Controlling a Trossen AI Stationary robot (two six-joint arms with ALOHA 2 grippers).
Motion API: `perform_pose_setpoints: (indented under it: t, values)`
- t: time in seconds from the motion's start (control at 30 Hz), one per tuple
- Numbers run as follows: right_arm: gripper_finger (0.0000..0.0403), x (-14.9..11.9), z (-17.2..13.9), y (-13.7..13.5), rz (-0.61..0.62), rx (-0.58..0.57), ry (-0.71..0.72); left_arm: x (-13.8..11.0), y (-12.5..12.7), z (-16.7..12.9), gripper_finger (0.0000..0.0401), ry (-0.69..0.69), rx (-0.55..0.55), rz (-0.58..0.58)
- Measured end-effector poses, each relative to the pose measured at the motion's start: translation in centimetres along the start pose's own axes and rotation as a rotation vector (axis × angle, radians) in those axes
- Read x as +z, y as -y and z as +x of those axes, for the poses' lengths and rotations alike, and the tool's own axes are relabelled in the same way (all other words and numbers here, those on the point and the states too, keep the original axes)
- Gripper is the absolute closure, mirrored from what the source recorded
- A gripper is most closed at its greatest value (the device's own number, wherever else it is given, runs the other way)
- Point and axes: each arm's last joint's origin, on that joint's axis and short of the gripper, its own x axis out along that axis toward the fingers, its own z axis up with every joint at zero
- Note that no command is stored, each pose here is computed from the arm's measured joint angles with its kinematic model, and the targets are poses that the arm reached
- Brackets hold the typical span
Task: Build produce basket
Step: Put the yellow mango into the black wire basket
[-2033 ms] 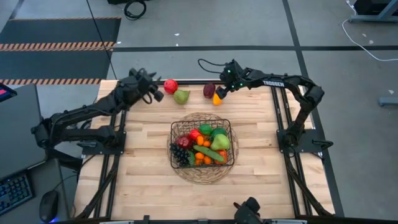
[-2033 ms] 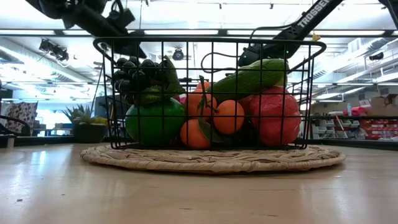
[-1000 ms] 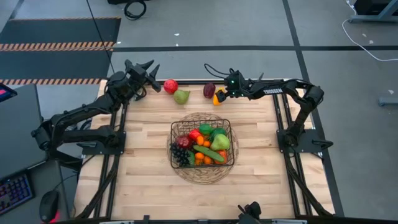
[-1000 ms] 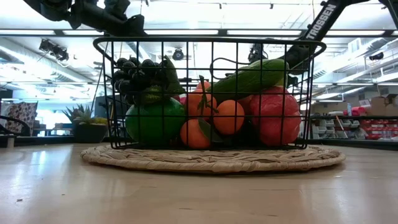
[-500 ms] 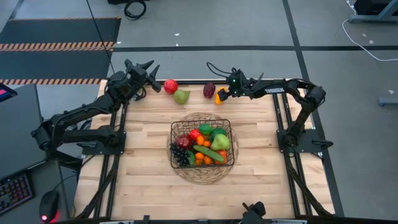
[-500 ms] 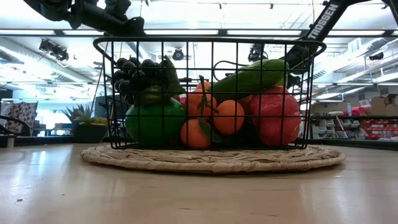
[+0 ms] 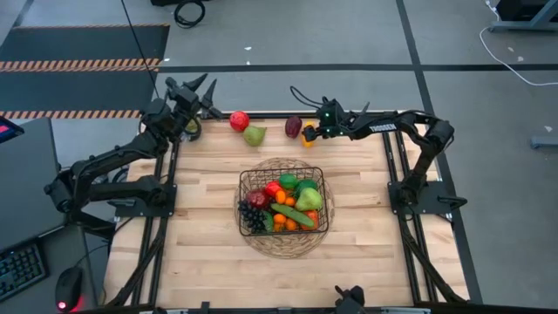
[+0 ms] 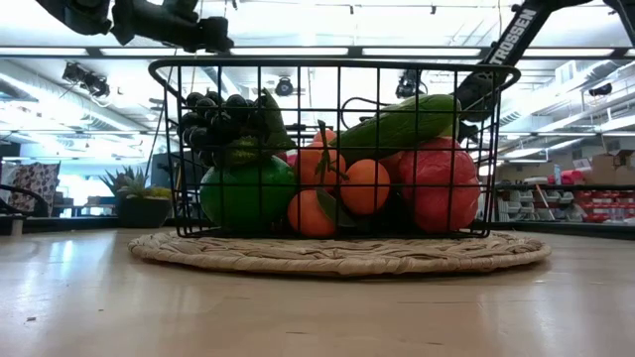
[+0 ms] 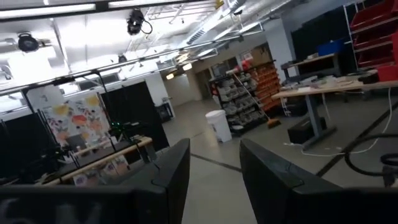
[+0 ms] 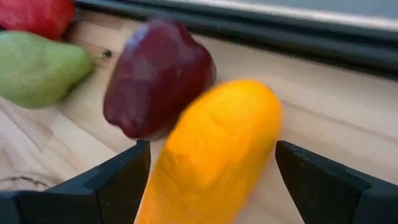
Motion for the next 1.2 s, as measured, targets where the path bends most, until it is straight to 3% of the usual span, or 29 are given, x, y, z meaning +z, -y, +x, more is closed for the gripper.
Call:
perform_pose_setpoints:
  t: [0.23, 0.6, 0.7, 0.87, 1.2]
  values:
    - [0.0055, -0.9, 1.6, 0.6, -0.002, -0.067, -0.018, -0.7, -0.1, 0.1, 0.0256, -0.061, -0.009, 0.001]
    - [0.0058, -0.3, 1.4, 0.3, -0.087, -0.087, 0.029, -1.5, 0.2, 0.0, 0.0251, -0.138, -0.041, 0.027]
    - [0.0085, -0.4, 1.4, 0.3, -0.124, -0.091, 0.029, -1.5, 0.2, 0.0, 0.0255, -0.138, -0.041, 0.027]
    - [0.0172, -0.5, 1.4, -0.1, -0.182, -0.086, 0.026, -1.5, 0.2, 0.0, 0.0255, -0.139, -0.041, 0.027]
    - [0.0173, 0.2, 0.1, -0.9, -0.244, -0.001, 0.037, -1.5, 0.3, 0.0, 0.0258, -0.148, -0.042, -0.002]
